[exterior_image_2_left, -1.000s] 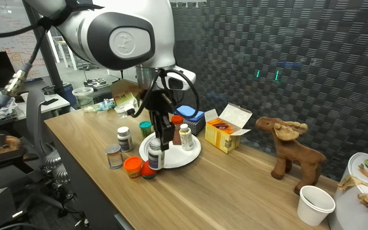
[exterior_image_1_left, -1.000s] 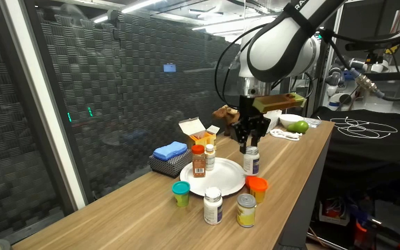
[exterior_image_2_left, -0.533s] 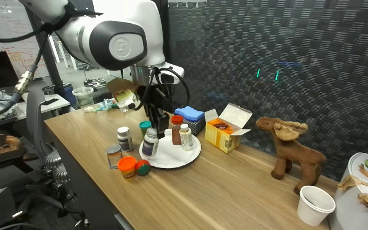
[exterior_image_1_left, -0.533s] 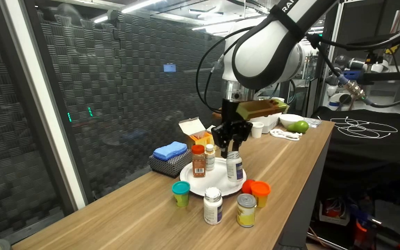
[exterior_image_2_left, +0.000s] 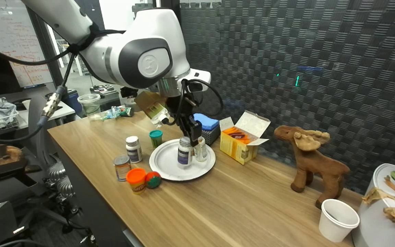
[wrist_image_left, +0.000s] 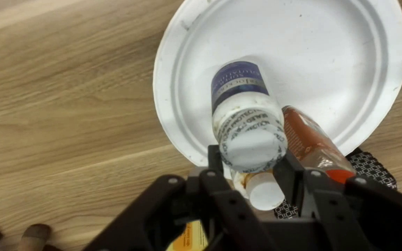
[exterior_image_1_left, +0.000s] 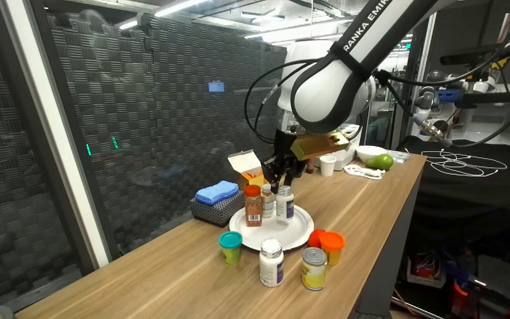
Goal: Put the bottles on the tray
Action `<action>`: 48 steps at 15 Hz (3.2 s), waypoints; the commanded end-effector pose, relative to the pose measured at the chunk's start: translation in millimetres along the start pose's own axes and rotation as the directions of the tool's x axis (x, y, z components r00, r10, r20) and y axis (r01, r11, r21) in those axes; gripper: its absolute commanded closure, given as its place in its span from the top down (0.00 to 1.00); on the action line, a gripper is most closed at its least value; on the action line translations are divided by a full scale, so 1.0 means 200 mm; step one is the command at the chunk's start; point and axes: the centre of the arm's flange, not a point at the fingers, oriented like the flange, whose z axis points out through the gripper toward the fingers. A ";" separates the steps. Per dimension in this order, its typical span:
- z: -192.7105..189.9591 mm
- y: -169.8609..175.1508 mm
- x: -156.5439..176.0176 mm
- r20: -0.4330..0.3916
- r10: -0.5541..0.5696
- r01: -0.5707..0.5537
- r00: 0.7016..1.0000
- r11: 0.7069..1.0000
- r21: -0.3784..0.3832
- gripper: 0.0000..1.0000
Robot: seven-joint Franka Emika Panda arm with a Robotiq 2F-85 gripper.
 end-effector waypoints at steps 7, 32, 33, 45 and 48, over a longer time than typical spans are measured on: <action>0.11 0.04 0.00 -0.042 0.032 -0.033 0.999 0.999 -0.016 0.20; -0.63 -0.06 -0.31 0.118 0.098 -0.098 0.988 0.995 -0.007 1.00; -0.64 -0.10 -0.35 0.134 0.078 -0.079 0.988 0.997 -0.001 1.00; -0.41 -0.78 -0.60 0.161 -0.181 0.161 0.970 0.978 0.132 1.00; -0.35 -0.88 -0.64 0.144 -0.232 0.211 0.962 0.966 0.147 1.00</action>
